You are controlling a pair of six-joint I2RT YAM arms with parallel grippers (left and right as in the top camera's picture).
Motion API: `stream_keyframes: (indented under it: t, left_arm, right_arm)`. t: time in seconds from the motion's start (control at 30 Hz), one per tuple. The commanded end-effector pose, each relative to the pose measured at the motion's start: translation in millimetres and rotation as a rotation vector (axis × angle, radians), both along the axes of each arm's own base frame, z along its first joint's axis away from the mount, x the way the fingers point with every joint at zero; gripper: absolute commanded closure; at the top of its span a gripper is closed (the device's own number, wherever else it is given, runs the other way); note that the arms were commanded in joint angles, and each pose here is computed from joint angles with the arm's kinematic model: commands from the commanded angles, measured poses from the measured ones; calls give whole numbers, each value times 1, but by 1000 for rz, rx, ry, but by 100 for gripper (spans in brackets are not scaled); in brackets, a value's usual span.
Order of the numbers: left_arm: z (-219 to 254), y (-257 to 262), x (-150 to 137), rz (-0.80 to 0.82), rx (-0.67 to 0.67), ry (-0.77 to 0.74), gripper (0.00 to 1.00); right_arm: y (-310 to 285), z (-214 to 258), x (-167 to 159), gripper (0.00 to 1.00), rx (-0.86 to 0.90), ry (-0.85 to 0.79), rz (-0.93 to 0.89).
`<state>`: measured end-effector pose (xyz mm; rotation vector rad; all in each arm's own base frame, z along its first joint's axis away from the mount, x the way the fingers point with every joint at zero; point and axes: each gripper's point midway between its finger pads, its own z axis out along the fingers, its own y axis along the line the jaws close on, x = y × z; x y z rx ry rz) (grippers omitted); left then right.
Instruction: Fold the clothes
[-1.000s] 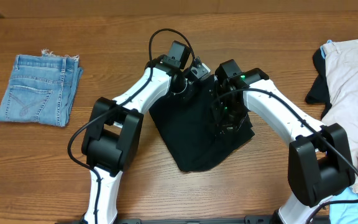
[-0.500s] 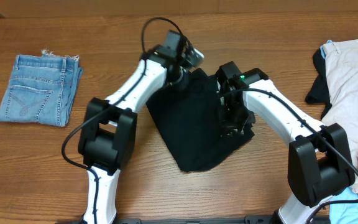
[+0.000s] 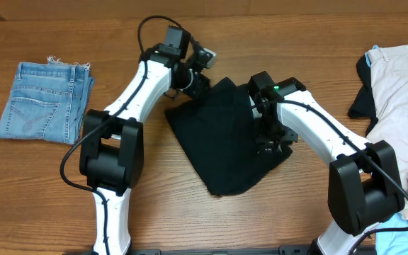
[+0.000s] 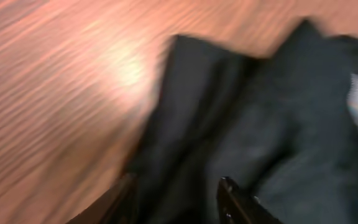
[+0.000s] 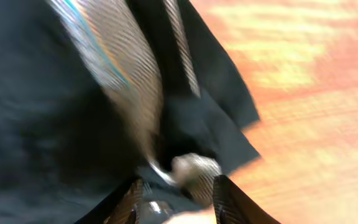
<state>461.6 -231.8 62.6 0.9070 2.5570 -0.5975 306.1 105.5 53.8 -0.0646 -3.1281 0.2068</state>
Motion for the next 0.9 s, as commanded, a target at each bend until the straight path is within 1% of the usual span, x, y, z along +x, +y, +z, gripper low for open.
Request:
stream_keyframes:
  t: [0.0,0.07,0.17,0.27,0.3,0.4,0.47,0.53,0.6,0.73,0.87]
  left_arm:
    - [25,-42,-18,-180,-102,-53,56]
    - [24,-50,-25,-226,-94,-61,59]
    - [20,-60,-38,-307,-54,-80,55]
    - [3,-57,-40,-310,63,-90,56]
    - [-1,-57,-41,-314,79,-88,58]
    - [-12,-59,-43,-331,86,-78,61]
    - [-22,-58,-44,-332,95,-57,65]
    - [-33,-57,-46,-329,104,-34,76]
    - [-40,-57,-47,-331,106,-20,85]
    - [-40,-57,-47,-331,106,-18,96]
    - [-38,-56,-46,-312,112,-13,96]
  right_arm:
    - [25,3,11,59,179,-12,5]
    - [25,4,17,60,241,-15,-24]
    - [15,5,23,59,305,-9,-49]
    - [15,11,24,59,433,12,-18]
    - [17,13,25,59,471,14,-8]
    - [25,17,23,58,542,21,34]
    - [25,17,22,58,545,27,35]
    - [26,18,19,58,550,35,57]
    - [26,18,17,58,551,40,72]
    - [26,18,14,57,556,47,102]
    - [27,19,14,57,564,47,107]
